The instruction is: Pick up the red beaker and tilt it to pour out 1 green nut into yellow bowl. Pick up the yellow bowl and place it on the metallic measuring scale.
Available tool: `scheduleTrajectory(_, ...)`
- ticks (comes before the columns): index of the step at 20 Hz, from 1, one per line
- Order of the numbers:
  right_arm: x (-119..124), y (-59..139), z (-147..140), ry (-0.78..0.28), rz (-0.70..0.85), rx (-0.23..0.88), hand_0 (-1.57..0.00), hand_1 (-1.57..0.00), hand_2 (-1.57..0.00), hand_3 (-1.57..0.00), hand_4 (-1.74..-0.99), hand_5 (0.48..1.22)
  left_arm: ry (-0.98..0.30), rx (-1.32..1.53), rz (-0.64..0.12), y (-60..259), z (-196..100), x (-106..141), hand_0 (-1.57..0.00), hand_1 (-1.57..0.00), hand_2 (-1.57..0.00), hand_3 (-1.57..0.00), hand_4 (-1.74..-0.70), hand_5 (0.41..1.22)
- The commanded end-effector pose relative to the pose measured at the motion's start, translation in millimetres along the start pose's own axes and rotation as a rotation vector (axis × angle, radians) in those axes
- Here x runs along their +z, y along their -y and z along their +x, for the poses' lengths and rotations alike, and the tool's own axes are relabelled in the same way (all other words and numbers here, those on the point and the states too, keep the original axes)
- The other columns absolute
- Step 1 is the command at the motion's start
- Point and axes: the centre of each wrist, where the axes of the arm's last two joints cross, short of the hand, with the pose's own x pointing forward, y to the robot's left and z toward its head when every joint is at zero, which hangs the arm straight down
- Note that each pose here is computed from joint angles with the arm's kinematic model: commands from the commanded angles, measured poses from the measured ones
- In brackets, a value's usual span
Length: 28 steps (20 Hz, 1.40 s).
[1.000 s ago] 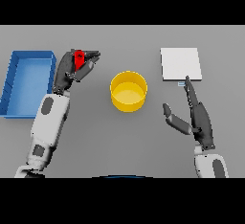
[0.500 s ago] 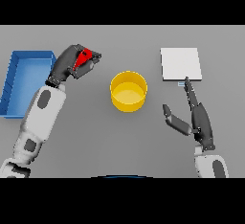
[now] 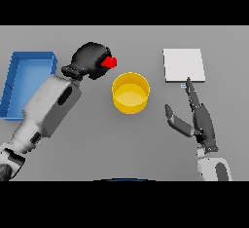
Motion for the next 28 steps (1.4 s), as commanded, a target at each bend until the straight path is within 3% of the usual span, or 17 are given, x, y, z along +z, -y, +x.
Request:
scheduleTrajectory(1, 1, 3.1, -2, 0.000, -0.008, 0.003, 0.00, 0.00, 0.00, 0.00, -1.187, 0.676, -0.017, -0.061, -0.030, 0, 3, -2, -1.57, -1.57, -1.57, -1.57, -1.74, 1.197)
scheduleTrajectory(2, 0, 2.6, 0, 0.001, -0.014, 0.003, 0.00, 0.00, 0.00, 0.00, -1.191, 0.675, -0.011, -0.130, -0.065, 0, 3, -4, -1.57, -1.57, -1.57, -1.57, -1.69, 1.202)
scheduleTrajectory(5, 1, 0.1, -1, -0.018, -0.012, -0.026, 0.00, 0.00, 0.00, 0.00, -1.195, 0.671, 0.023, -0.307, -0.131, -9, 17, -14, -1.57, -1.57, -1.57, -1.38, -1.71, 1.211)
scheduleTrajectory(9, 2, -3.0, -3, -0.025, -0.015, -0.068, 0.00, 0.00, 0.00, 0.00, -1.206, 0.639, 0.063, -0.506, -0.214, -15, 32, -24, -1.57, -1.57, -1.57, -1.29, -1.72, 1.217)
scheduleTrajectory(16, 3, -4.4, -4, -0.002, -0.038, -0.025, 0.00, 0.00, 0.00, 0.00, -1.205, 0.584, 0.183, -0.793, -0.294, -14, 55, -36, -1.57, -1.57, -1.57, -1.51, -1.73, 1.220)
scheduleTrajectory(21, 2, -3.4, -4, 0.002, -0.045, -0.028, 0.00, 0.00, 0.00, 0.00, -1.152, 0.567, 0.231, -1.026, -0.317, -16, 67, -41, -1.57, -1.57, -1.57, -1.55, -1.74, 1.221)
scheduleTrajectory(28, 4, -4.0, -3, 0.015, -0.042, -0.019, 0.00, 0.00, 0.00, 0.00, -1.136, 0.578, 0.292, -1.262, -0.331, -13, 76, -45, -1.57, -1.57, -1.57, -1.57, -1.73, 1.221)
